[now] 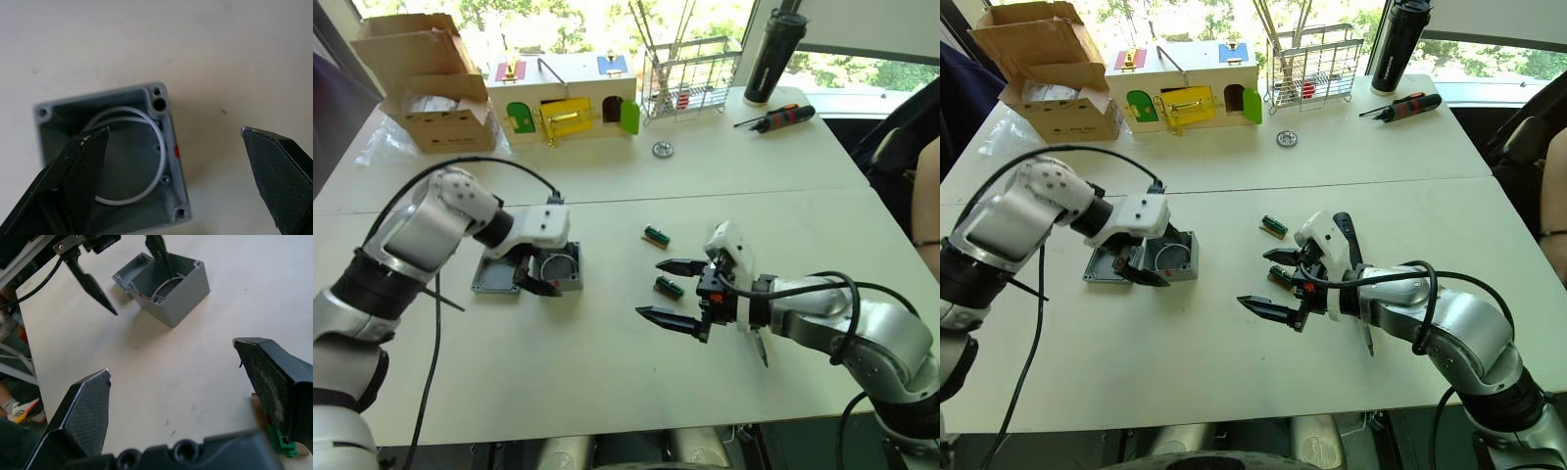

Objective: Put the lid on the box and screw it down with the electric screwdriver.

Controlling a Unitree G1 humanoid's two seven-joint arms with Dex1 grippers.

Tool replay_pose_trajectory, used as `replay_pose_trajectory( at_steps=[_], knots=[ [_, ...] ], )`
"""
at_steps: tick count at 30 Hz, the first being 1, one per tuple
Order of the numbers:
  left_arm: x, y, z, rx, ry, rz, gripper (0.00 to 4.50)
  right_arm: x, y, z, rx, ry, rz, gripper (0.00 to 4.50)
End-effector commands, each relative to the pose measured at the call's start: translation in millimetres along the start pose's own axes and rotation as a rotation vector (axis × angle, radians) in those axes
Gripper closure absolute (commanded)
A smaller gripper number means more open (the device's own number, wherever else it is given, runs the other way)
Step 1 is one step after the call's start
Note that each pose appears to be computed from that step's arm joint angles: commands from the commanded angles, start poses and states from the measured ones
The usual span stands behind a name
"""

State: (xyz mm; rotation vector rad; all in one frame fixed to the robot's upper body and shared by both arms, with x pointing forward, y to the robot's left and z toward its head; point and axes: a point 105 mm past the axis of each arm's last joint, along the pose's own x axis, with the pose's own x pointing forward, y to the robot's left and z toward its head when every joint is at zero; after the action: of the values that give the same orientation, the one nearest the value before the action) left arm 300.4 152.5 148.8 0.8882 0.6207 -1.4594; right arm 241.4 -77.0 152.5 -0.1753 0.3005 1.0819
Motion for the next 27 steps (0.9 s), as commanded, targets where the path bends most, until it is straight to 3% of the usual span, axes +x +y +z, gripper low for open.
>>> replay_pose_trajectory(
  at_steps=[1, 11, 14, 21, 25, 27],
  knots=[
    [-15.2, -4.5, 3.7, 0.044, 0.017, 0.031, 0.06, -1.3, 5.0, 10.1, -0.039, -0.042, -0.005, 0.0],
    [9.2, 2.3, -1.8, 0.035, 0.022, 0.052, 0.06, 1.2, 0.6, 12.1, -0.036, -0.055, -0.017, 0.0],
    [16.3, 5.8, -1.0, 0.048, 0.026, 0.054, 0.9, 2.0, -0.9, 12.3, -0.037, -0.059, -0.026, 0.0],
    [19.5, 10.0, -3.4, 0.06, 0.044, 0.051, 4.49, 3.4, -3.7, 11.5, -0.033, -0.069, -0.05, 0.0],
    [17.8, 15.7, -3.0, 0.07, 0.051, 0.061, 4.49, 2.5, -4.5, 9.0, -0.029, -0.067, -0.065, 0.0],
    [15.3, 20.6, 8.3, 0.145, 0.007, 0.055, 4.49, 0.7, -2.3, 7.3, -0.022, -0.064, -0.059, 0.0]
  ],
)
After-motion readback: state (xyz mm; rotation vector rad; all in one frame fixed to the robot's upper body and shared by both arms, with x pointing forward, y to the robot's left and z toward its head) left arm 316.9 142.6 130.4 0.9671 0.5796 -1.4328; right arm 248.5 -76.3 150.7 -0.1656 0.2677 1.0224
